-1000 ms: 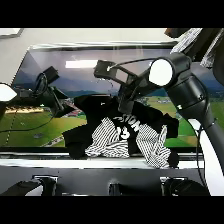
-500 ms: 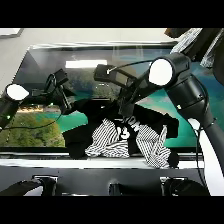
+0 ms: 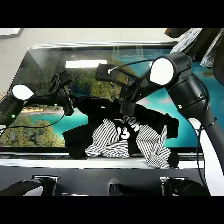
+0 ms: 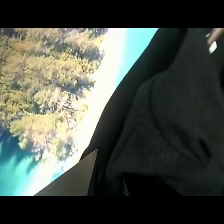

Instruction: Fold the clothes and pants, and hang the long-sleeved shirts on hangers.

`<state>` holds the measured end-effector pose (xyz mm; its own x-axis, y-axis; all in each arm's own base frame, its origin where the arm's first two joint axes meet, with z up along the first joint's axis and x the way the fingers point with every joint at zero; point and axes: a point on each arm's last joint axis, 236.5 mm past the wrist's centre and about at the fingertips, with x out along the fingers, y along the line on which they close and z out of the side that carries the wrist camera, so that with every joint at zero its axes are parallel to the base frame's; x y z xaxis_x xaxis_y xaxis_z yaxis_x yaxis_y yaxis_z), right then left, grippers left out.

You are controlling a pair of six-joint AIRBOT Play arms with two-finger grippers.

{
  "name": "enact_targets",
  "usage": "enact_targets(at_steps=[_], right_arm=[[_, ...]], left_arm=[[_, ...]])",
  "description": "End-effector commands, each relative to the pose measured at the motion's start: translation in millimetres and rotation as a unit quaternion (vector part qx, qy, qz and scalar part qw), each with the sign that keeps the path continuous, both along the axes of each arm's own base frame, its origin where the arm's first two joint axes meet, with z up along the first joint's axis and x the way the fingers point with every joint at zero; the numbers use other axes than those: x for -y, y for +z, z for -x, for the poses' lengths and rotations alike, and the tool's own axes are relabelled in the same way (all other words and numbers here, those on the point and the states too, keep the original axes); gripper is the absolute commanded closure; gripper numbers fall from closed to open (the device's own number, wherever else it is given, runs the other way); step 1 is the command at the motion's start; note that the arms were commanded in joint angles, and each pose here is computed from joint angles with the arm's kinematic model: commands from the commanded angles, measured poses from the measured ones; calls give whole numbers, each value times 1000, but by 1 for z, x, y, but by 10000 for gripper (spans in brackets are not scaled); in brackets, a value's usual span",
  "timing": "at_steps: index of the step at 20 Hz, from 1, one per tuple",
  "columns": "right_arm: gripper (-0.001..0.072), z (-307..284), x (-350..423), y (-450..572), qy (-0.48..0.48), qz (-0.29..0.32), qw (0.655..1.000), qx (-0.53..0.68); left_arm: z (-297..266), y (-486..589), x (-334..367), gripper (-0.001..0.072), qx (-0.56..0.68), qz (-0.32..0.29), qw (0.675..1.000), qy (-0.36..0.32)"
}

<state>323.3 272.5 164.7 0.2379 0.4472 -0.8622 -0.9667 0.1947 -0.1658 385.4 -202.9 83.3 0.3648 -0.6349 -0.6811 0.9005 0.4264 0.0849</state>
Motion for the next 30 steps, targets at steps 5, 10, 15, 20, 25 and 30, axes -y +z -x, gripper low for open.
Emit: enact_targets(at_steps=[5, 10, 15, 20, 25, 30], right_arm=[[287, -8, -2, 5, -39, -18, 999, 1], [154, -29, 28, 25, -125, -4, 991, 52], [108, -30, 86, 76, -222, 7, 966, 131], [88, -13, 175, 127, -348, 21, 917, 194], [87, -13, 254, 124, -453, -49, 881, 126], [87, -22, 249, 64, -367, -93, 925, 44]], left_arm=[[-5, 22, 3, 686, 23, 11, 1000, 2], [-4, 26, 3, 686, 28, 11, 1000, 2], [-4, 32, 2, 687, 37, 13, 999, 5], [-4, 45, 1, 687, 57, 16, 998, 10], [5, 74, 0, 688, 94, 22, 995, 9], [26, 103, 13, 688, 128, 31, 991, -12]])
